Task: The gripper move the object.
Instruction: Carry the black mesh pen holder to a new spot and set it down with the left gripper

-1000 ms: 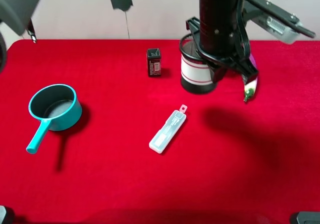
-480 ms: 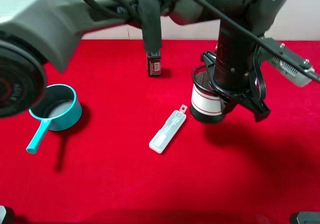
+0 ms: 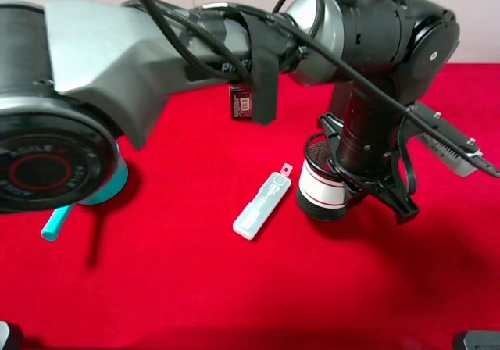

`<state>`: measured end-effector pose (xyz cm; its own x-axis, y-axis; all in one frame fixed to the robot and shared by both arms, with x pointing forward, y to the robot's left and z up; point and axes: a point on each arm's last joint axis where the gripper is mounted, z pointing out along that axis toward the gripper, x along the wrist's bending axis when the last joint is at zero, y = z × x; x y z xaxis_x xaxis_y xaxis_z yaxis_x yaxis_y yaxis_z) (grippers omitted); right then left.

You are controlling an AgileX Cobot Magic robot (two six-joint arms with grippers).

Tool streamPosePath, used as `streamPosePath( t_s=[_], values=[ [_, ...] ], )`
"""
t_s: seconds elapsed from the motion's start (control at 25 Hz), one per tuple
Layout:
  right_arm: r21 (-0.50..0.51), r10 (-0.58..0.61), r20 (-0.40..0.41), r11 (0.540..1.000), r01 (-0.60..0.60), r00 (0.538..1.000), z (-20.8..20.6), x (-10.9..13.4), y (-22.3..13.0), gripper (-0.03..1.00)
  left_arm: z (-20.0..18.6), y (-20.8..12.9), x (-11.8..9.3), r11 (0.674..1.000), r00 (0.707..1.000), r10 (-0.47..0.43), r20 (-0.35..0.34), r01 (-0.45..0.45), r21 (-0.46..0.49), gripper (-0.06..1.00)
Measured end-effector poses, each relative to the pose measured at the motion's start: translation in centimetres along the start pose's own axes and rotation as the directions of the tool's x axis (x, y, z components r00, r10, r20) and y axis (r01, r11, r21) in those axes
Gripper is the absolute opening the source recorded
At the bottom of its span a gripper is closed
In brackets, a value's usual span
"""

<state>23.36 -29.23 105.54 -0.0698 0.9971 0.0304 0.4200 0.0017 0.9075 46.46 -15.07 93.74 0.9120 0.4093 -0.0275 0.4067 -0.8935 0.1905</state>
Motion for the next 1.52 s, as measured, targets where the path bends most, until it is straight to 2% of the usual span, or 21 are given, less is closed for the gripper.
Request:
streamPosePath(
  t_s=[0.24,0.76,0.84,1.08,1.2,1.32,1.52],
  values=[
    [0.000,0.000,0.000,1.000,0.000,1.000,0.0,0.0,0.0,0.69,1.5,-0.2,0.0,1.000,1.000,-0.003,0.002,0.003,0.029,0.12],
    [0.000,0.000,0.000,1.000,0.000,1.000,0.0,0.0,0.0,0.69,1.5,-0.2,0.0,1.000,1.000,-0.002,0.002,0.002,0.031,0.14],
    [0.000,0.000,0.000,1.000,0.000,1.000,0.0,0.0,0.0,0.69,1.5,-0.2,0.0,1.000,1.000,-0.002,0.002,0.002,0.031,0.19],
    [0.000,0.000,0.000,1.000,0.000,1.000,0.0,0.0,0.0,0.69,1.5,-0.2,0.0,1.000,1.000,-0.003,0.002,0.003,0.031,0.50],
    [0.000,0.000,0.000,1.000,0.000,1.000,0.0,0.0,0.0,0.69,1.5,-0.2,0.0,1.000,1.000,-0.003,0.002,0.003,0.031,0.61],
    [0.000,0.000,0.000,1.000,0.000,1.000,0.0,0.0,0.0,0.69,1.5,-0.2,0.0,1.000,1.000,-0.003,0.002,0.003,0.031,0.66],
    [0.000,0.000,0.000,1.000,0.000,1.000,0.0,0.0,0.0,0.69,1.3,0.0,0.0,1.000,1.000,-0.003,0.002,0.003,0.020,0.67]
  ],
)
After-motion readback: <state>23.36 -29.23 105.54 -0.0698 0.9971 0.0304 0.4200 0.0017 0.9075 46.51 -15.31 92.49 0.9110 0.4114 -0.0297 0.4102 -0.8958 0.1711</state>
